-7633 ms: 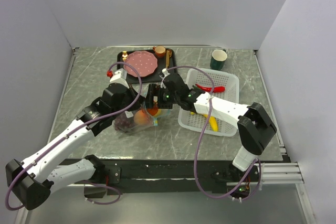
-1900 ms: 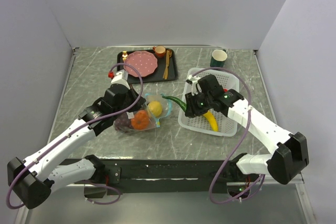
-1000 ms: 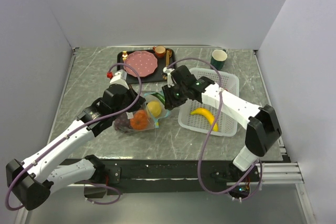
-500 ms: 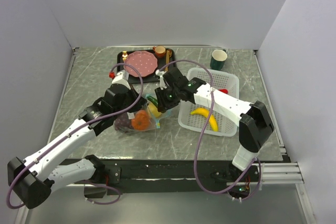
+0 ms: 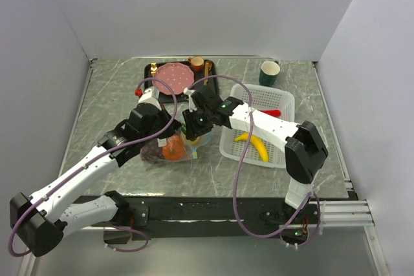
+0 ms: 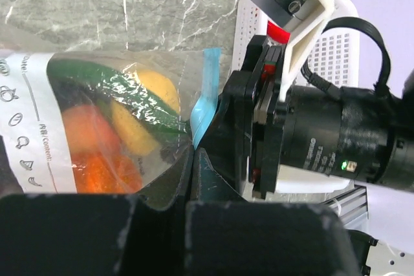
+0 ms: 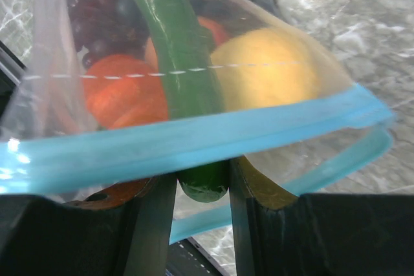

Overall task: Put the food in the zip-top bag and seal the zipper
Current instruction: Place the fake vegetable in the zipper food storage bag, then pick up the fake vegetable from the bin.

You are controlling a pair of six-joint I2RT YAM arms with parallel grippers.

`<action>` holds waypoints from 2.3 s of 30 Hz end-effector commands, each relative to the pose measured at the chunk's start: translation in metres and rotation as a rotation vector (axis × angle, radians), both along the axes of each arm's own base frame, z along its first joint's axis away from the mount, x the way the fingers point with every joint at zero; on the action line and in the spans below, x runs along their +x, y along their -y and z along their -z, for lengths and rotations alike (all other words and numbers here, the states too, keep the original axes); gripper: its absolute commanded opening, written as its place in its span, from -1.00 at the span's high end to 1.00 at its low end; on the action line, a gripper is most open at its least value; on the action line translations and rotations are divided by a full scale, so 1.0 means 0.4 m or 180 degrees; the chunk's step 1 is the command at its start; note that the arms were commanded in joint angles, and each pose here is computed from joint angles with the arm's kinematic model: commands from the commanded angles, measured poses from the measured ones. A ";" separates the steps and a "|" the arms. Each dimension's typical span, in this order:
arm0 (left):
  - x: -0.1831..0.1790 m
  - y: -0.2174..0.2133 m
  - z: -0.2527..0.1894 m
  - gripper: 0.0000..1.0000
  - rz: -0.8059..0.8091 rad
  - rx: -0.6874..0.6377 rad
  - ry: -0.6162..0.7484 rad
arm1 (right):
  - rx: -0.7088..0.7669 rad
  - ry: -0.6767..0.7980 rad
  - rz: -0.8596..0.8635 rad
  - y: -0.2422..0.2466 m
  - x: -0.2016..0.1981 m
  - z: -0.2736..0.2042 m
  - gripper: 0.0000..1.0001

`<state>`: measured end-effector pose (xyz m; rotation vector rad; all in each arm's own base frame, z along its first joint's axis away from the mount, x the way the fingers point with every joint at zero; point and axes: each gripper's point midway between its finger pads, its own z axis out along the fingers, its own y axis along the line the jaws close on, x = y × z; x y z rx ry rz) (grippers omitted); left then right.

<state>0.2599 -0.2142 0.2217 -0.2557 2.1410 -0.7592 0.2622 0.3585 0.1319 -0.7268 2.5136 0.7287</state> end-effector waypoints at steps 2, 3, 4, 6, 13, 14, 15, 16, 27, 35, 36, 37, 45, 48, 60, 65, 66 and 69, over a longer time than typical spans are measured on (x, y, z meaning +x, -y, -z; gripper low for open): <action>0.004 0.009 -0.045 0.99 0.0063 -0.0070 0.0162 | 0.0062 0.0269 0.0078 -0.040 0.040 -0.073 0.22; 0.005 0.009 -0.048 0.98 0.0063 -0.0076 0.0170 | 0.0059 0.0257 0.0064 -0.046 0.038 -0.069 0.22; 0.004 0.011 -0.047 0.98 0.0072 -0.0075 0.0165 | 0.0063 0.0251 0.0065 -0.047 0.038 -0.070 0.21; 0.005 0.011 -0.048 0.98 0.0068 -0.0076 0.0170 | 0.0114 0.0242 0.0031 -0.059 0.032 -0.075 0.16; 0.007 -0.001 -0.054 0.99 0.0001 -0.0060 0.0195 | 0.0168 0.0194 0.0027 -0.071 0.023 -0.061 0.01; 0.007 -0.004 -0.058 0.99 -0.0013 -0.0066 0.0209 | 0.0157 0.0191 0.0036 -0.069 0.023 -0.056 0.00; 0.006 -0.004 -0.061 0.99 -0.0015 -0.0074 0.0216 | 0.0142 0.0193 0.0048 -0.067 0.022 -0.053 -0.04; 0.006 -0.005 -0.060 0.99 -0.0019 -0.0072 0.0218 | 0.0111 0.0206 0.0073 -0.061 0.024 -0.048 -0.06; 0.004 -0.016 -0.048 0.98 -0.0063 -0.0026 0.0192 | -0.0389 0.0817 0.1019 0.156 0.119 -0.108 -0.14; 0.007 -0.012 -0.043 0.99 -0.0056 -0.0006 0.0175 | 0.0038 0.1085 0.1767 0.353 0.147 -0.189 -0.29; 0.007 -0.011 -0.042 0.98 -0.0051 -0.0011 0.0177 | -0.0004 0.1076 0.1973 0.397 0.164 -0.176 -0.30; 0.008 -0.009 -0.046 0.98 -0.0043 -0.0032 0.0192 | -0.0039 0.1080 0.2074 0.421 0.173 -0.171 -0.31; 0.003 -0.008 -0.032 0.98 -0.0016 -0.0001 0.0153 | -0.0287 0.0725 0.3455 0.628 0.248 -0.094 -0.39; 0.000 -0.008 -0.036 0.98 -0.0019 -0.0045 0.0166 | -0.0028 0.0691 0.3685 0.645 0.281 -0.096 -0.43; -0.006 -0.022 -0.051 0.88 -0.0068 -0.0075 0.0225 | -0.0146 0.0374 0.4540 0.760 0.357 0.023 -0.75; -0.006 -0.018 -0.053 0.94 -0.0041 -0.0062 0.0202 | 0.0098 0.0302 0.4514 0.775 0.401 0.052 -0.71; -0.007 -0.018 -0.053 0.94 -0.0041 -0.0061 0.0204 | 0.0120 0.0285 0.4527 0.780 0.410 0.050 -0.71; -0.007 -0.021 -0.050 0.98 -0.0050 -0.0051 0.0199 | -0.0022 0.0204 0.4579 0.805 0.429 0.071 -0.69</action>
